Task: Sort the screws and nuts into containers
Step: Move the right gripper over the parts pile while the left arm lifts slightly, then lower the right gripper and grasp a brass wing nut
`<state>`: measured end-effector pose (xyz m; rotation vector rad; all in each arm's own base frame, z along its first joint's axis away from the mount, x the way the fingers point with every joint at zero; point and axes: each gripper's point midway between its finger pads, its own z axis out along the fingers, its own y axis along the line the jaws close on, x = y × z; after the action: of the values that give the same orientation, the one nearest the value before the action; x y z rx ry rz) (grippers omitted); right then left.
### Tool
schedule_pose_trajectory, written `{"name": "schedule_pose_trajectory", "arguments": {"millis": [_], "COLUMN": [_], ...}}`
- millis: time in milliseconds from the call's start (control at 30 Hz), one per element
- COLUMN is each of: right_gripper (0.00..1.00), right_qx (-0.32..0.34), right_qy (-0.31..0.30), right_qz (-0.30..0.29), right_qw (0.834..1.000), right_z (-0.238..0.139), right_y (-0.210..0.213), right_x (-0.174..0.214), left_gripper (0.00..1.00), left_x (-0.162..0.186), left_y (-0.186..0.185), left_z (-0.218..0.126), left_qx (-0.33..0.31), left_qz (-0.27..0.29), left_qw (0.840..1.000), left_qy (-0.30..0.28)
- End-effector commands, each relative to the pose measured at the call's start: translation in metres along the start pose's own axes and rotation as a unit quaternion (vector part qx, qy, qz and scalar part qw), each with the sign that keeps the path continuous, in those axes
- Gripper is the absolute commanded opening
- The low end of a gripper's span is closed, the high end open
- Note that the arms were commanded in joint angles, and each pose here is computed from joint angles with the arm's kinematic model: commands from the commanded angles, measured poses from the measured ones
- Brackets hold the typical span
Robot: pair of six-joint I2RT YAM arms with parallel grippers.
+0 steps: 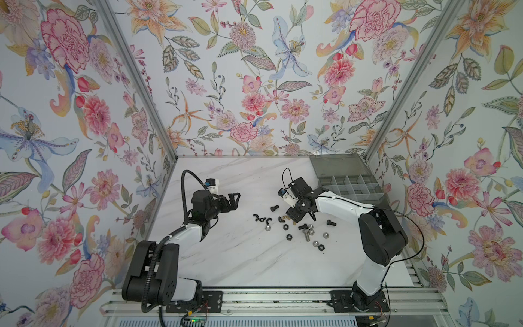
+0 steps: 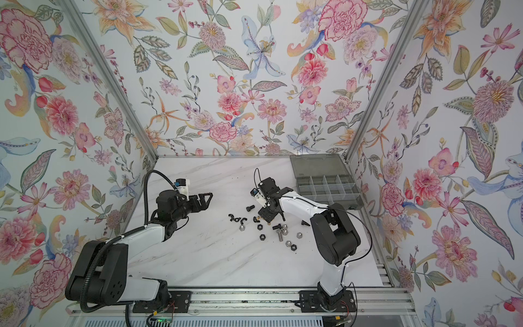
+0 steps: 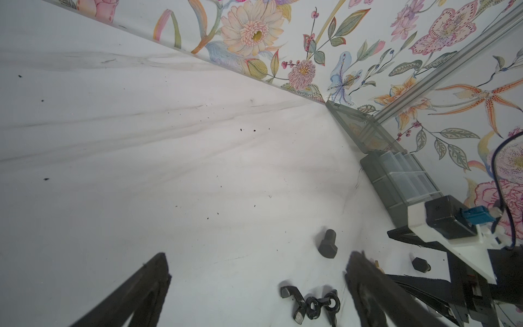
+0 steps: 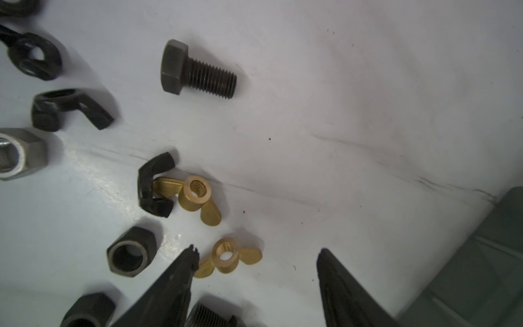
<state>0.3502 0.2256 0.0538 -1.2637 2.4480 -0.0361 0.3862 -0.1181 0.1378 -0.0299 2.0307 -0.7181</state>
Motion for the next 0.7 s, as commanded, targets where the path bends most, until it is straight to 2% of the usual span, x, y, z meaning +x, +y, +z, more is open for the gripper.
{"name": "schedule_pose_trajectory", "arguments": {"millis": [0,167,667], "right_gripper": [0.67,0.62,0.57], "right_qx": [-0.009,-0.025,-0.049], "right_qy": [0.021,0.006,-0.029], "right_qz": [-0.041,-0.061,-0.091], "right_qw": [0.999,0.998,0.994], "right_z": [0.009,0.014,0.020], "right_y": [0.007,0.016,0.032], "right_x": [0.006,0.000,-0.014], "left_gripper": [0.99,0.99,0.99], "left_x": [-0.009,-0.007,-0.003], "left_y": [-0.006,-0.005,-0.002], "left_z": [0.002,0.003,0.004], "left_qx": [0.011,0.010,0.002], "left_qz": [0.006,0.005,0.004], "left_qw": [1.000,1.000,1.000], "left_qy": [-0.008,-0.004,0.007]}}
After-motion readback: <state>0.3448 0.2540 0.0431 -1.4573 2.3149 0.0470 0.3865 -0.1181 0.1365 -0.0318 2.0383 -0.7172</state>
